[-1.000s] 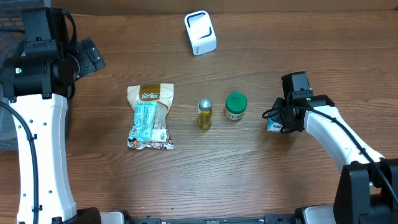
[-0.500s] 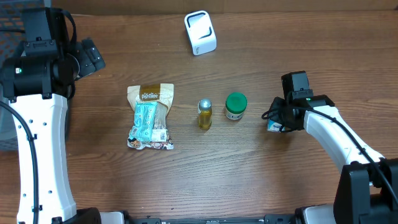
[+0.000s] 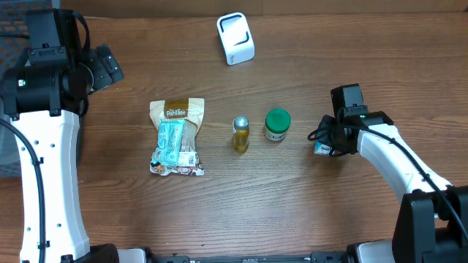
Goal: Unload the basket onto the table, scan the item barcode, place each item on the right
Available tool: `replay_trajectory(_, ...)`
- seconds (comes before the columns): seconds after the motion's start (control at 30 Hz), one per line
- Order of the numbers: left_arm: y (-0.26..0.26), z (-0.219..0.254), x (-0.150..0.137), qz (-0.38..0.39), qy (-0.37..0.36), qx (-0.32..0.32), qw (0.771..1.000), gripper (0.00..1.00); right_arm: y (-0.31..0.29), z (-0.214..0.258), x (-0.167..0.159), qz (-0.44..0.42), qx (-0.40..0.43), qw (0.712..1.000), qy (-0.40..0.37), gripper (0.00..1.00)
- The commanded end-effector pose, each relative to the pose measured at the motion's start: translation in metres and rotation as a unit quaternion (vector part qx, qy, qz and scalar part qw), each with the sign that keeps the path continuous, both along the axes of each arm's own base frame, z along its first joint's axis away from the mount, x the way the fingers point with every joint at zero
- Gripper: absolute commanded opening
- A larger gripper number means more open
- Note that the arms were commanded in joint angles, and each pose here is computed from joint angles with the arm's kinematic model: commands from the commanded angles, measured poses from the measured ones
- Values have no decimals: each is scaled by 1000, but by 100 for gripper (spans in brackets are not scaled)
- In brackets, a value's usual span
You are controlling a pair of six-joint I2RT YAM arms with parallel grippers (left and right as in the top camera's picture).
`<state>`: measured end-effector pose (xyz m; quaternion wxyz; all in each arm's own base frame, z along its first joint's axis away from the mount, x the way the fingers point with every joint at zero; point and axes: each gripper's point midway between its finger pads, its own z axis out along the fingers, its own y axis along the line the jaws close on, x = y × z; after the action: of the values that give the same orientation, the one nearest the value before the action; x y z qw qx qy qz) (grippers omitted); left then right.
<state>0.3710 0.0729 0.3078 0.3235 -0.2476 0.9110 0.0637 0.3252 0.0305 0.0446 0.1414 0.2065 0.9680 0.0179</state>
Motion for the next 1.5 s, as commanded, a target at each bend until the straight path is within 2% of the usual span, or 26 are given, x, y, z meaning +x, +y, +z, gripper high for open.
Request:
replay_trajectory(0.0, 3, 1, 0, 7, -1, 6, 1000, 100, -1, 7, 0, 2, -3, 1000, -11, 26)
replay_trajectory(0.63, 3, 1, 0, 7, -1, 6, 1000, 100, -2, 2, -6, 0, -3, 1000, 0, 26)
replay_trajectory(0.77, 3, 1, 0, 7, -1, 6, 1000, 100, -2, -1, -4, 0, -2, 1000, -7, 31)
replay_trajectory(0.8, 3, 1, 0, 7, -1, 6, 1000, 100, -1, 0, -2, 0, -2, 1000, -10, 36)
replay_trajectory(0.83, 3, 1, 0, 7, -1, 6, 1000, 100, -1, 0, -2, 0, -2, 1000, -11, 47)
replay_trajectory(0.87, 3, 1, 0, 7, -1, 6, 1000, 99, -1, 0, -1, 0, -2, 1000, -12, 67)
replay_trajectory(0.9, 3, 1, 0, 7, -1, 6, 1000, 99, -1, 1, 0, 0, -1, 1000, -14, 100)
replay_trajectory(1.27, 3, 1, 0, 7, -1, 6, 1000, 100, 4, 6, 13, 3, 11, 999, -41, 100)
replay_trajectory(1.33, 3, 1, 0, 7, -1, 6, 1000, 99, 3, 5, 11, 3, 10, 999, -38, 93)
replay_trajectory(1.4, 3, 1, 0, 7, -1, 6, 1000, 99, 3, 4, 6, 3, 9, 1000, -27, 81)
replay_trajectory(1.47, 3, 1, 0, 7, -1, 6, 1000, 100, 2, 1, -3, 3, 7, 1000, -8, 76)
